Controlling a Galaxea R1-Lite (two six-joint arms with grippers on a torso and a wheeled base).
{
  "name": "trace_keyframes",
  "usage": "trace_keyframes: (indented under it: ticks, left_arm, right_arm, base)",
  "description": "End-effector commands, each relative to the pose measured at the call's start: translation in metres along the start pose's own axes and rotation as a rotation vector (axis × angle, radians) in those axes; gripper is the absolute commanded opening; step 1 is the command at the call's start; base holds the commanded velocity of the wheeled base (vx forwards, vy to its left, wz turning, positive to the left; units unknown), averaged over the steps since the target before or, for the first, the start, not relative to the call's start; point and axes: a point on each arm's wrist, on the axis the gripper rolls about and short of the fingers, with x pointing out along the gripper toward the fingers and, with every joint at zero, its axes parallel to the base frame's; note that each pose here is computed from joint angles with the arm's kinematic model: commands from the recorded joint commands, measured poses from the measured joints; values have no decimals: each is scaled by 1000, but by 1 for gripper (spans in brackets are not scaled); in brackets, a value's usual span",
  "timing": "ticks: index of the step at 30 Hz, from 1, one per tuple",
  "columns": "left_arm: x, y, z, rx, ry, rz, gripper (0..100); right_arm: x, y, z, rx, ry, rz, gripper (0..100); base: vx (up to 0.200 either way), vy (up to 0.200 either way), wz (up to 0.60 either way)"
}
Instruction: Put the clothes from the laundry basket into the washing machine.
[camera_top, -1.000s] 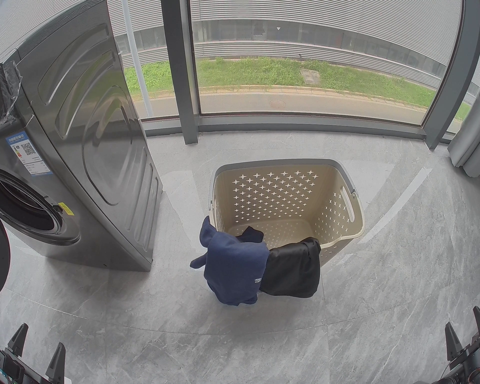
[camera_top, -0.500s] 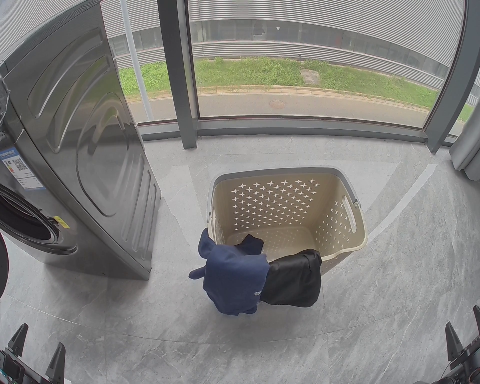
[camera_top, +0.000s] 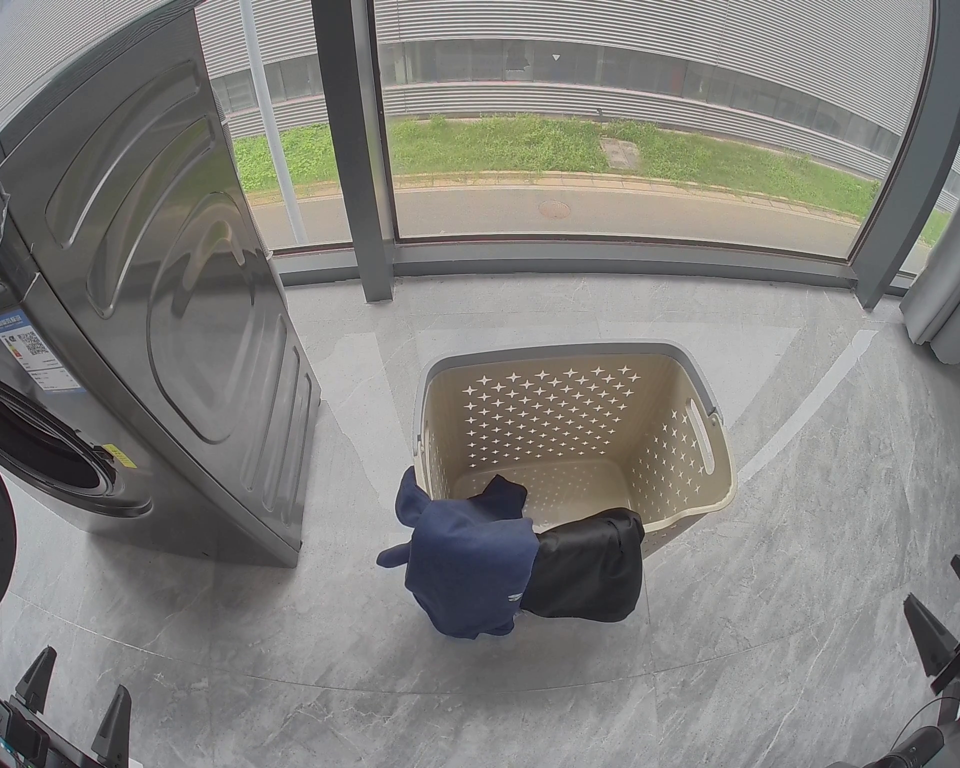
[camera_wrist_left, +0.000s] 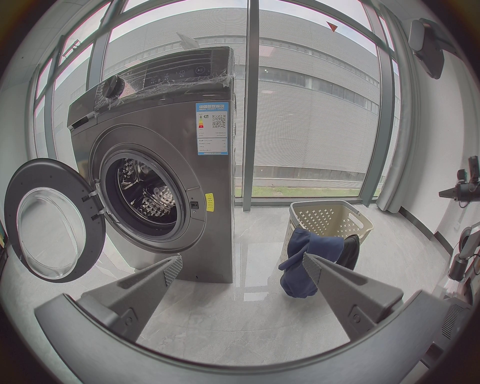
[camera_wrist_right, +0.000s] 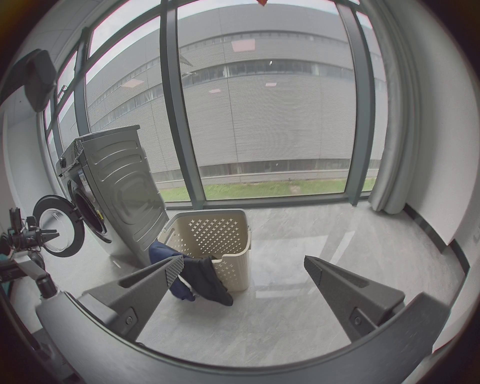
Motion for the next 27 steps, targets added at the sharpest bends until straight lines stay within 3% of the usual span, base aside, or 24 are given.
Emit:
trace_keyframes:
  ticks: [1, 8, 9, 13, 27]
  left_arm:
    - [0, 0, -5, -3, 0, -1, 100]
    - [0, 0, -5, -5, 0, 1, 100]
    - [0, 0, -5, -3, 0, -1, 100]
    - [0, 0, -5, -5, 0, -1, 100]
    - [0, 0, -5, -5, 0, -1, 100]
  right_arm:
    - [100, 0, 1, 65, 335, 188, 100]
    - [134, 22, -9, 65, 415, 229, 100]
    - [141, 34, -12, 80, 422, 225, 100]
    - [153, 51, -18, 105, 436, 217, 100]
    - [165, 60, -29, 80, 484, 214, 100]
  base:
    - [0, 0, 0]
    - [0, 0, 0]
    - [0, 0, 0]
    - [0, 0, 0]
    - [0, 0, 0]
